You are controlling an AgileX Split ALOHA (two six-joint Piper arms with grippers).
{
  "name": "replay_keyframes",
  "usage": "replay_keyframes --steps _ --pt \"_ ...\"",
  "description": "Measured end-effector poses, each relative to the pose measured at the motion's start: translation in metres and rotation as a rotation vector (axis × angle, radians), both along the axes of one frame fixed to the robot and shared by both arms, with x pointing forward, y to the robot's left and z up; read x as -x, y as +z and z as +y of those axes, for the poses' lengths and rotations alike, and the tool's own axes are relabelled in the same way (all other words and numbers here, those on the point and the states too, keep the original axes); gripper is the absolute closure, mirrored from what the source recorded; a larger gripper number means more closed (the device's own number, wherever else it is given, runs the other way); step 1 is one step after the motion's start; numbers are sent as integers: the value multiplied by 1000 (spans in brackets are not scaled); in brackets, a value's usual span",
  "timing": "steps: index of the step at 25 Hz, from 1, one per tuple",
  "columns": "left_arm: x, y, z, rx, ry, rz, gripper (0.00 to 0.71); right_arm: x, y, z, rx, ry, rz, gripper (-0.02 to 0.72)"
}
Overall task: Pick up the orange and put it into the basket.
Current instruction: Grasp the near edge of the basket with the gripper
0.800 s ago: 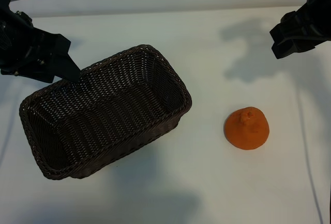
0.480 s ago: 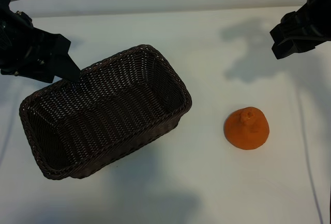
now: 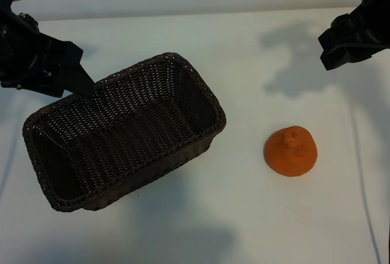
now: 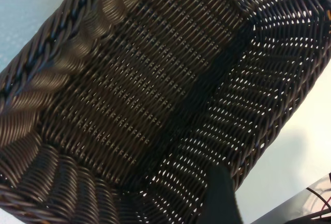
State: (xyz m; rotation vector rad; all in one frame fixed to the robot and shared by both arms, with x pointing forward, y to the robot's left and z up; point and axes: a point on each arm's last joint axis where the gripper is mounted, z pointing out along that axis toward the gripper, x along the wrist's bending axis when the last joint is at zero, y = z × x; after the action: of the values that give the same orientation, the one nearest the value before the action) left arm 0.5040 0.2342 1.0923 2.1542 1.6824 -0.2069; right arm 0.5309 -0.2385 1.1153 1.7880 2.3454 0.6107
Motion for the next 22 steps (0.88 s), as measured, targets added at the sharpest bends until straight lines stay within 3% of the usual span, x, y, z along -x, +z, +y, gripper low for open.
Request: replay_keyframes --steps 22 --pt "-2 0 0 1 5 -26 165 0 0 0 1 1 4 178"
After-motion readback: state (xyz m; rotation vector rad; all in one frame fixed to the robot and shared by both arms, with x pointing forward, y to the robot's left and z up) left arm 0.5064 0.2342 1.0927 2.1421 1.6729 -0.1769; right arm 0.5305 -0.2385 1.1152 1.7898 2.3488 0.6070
